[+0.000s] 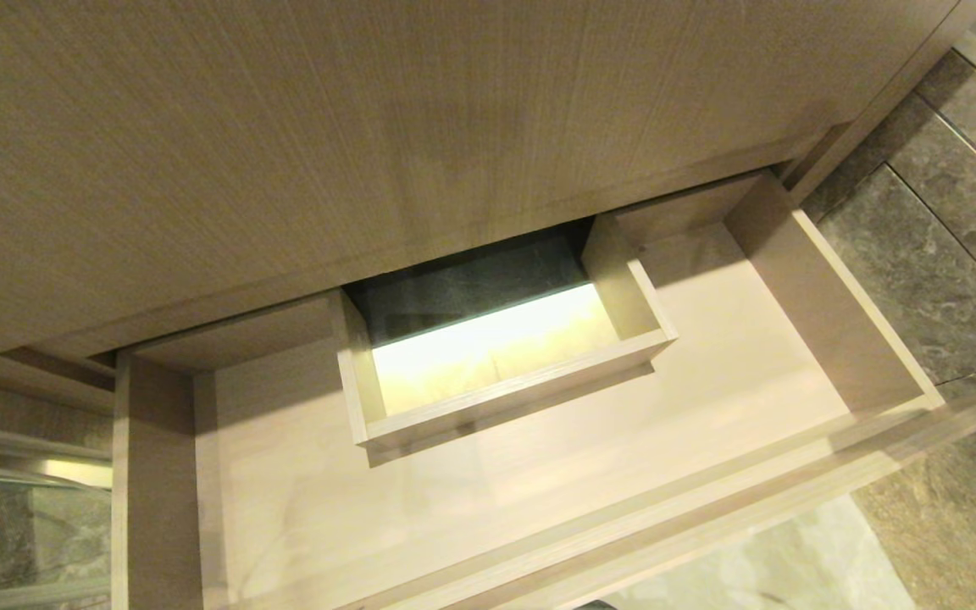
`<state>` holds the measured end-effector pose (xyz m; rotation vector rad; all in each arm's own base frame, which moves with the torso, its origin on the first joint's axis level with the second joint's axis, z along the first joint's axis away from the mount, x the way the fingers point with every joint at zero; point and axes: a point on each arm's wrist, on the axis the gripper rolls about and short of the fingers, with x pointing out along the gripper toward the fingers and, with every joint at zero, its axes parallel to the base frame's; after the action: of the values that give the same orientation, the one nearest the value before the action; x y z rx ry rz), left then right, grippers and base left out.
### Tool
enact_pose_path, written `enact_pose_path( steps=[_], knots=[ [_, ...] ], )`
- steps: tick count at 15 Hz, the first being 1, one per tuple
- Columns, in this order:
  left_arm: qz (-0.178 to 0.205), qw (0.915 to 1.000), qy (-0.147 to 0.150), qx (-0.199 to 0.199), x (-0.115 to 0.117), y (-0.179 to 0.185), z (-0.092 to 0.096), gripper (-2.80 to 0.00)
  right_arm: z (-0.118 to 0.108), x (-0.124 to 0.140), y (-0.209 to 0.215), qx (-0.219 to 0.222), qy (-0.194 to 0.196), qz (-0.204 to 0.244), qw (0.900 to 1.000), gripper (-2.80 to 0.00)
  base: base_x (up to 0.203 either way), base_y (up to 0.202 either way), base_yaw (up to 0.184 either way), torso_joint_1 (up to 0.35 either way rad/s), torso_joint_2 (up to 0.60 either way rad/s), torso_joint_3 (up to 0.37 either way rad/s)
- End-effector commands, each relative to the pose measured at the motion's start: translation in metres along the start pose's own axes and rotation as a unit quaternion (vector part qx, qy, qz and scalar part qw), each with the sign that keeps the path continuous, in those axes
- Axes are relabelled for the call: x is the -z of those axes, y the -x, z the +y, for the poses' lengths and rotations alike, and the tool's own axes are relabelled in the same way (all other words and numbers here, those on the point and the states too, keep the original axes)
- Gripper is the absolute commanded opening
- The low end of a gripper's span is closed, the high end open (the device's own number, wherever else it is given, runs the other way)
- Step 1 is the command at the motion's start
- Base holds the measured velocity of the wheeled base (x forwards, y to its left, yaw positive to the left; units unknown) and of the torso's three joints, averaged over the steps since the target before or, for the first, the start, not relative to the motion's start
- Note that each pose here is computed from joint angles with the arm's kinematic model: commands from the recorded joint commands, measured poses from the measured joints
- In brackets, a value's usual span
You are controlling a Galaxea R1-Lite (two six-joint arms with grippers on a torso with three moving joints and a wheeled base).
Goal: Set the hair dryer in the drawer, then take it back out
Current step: Place it on the countertop
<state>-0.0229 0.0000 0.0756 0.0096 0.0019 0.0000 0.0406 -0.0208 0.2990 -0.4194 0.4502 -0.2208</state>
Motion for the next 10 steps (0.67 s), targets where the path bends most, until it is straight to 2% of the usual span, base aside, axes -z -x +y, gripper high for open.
enact_pose_path(
  steps=[1, 6, 10],
  knots=[
    [0.0, 1.0, 0.0, 0.0, 0.0003, 0.0, 0.0, -2.8, 0.0012, 0.0016, 0.0004, -0.003, 0.001, 0.002, 1.0, -2.8, 0.0, 0.0, 0.0, 0.0, 0.0, 0.0],
    [0.0, 1.0, 0.0, 0.0, 0.0, 0.0, 0.0, -2.8, 0.0012, 0.0014, 0.0007, -0.002, 0.0, 0.001, 1.0, -2.8, 0.0, 0.0, 0.0, 0.0, 0.0, 0.0],
    [0.001, 1.0, 0.0, 0.0, 0.0004, -0.0001, 0.0, -2.8, 0.0014, 0.0016, 0.0007, -0.003, -0.001, 0.002, 1.0, -2.8, 0.003, -0.008, 0.137, 0.003, 0.0, 0.002]
  ],
)
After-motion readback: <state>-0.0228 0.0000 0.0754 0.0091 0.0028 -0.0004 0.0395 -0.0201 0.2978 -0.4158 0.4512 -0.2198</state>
